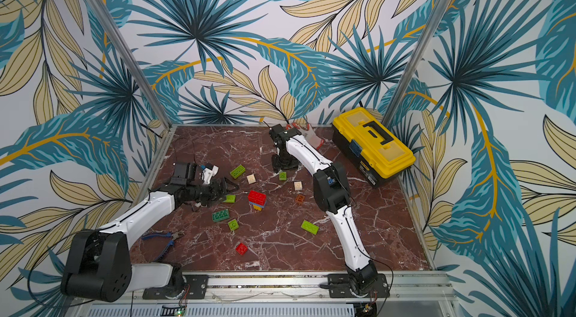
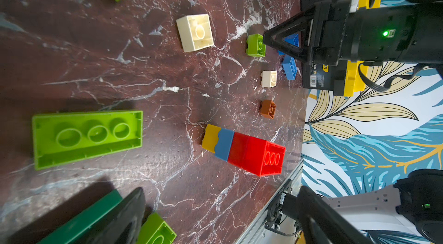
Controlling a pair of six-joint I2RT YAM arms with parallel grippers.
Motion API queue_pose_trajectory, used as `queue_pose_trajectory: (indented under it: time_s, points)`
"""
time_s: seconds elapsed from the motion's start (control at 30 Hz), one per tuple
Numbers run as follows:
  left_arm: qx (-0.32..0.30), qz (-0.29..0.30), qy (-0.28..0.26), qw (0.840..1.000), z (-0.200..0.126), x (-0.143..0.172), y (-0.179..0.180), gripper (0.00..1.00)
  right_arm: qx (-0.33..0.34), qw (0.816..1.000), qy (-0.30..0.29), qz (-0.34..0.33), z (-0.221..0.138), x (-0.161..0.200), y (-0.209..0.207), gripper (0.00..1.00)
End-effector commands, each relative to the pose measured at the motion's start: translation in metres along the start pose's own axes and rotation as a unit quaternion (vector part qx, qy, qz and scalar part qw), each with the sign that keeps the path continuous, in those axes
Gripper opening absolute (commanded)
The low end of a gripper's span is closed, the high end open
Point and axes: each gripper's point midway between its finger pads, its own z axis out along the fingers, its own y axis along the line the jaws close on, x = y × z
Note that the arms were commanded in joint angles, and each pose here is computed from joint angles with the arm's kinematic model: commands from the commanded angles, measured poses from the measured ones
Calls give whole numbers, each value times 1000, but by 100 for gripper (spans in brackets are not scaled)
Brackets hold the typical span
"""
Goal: Assemble a carrot with lego
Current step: Pick up the lego brick from the center of the board.
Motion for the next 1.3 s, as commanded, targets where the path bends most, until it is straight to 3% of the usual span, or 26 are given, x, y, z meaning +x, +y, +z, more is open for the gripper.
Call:
queue_pose_trajectory:
  time_s: [0.0, 0.37, 0.57, 0.77, 0.9, 1.27]
  points:
    - [-2, 18, -6, 1000, -1, -4, -4, 99, 4, 999, 38, 14, 16, 15, -1, 59]
    - [-1, 21, -8, 1000, -3, -3, -4, 99, 11, 998, 51, 17, 31, 18, 2, 52]
    - [-1, 21, -8, 1000, -3, -3, -4, 99, 17, 998, 59, 15, 36, 19, 2, 37]
    - [1, 21, -8, 1000, -2, -3, -4, 99, 26, 998, 52, -3, 20, 19, -3, 32]
    - [5, 23, -9, 1000, -4, -3, -6, 99, 21, 999, 40, -20, -3, 18, 1, 30]
    - [9, 17, -12, 1000, -5, 0, -7, 99, 4, 990, -6, -137, -121, 53, 38, 29]
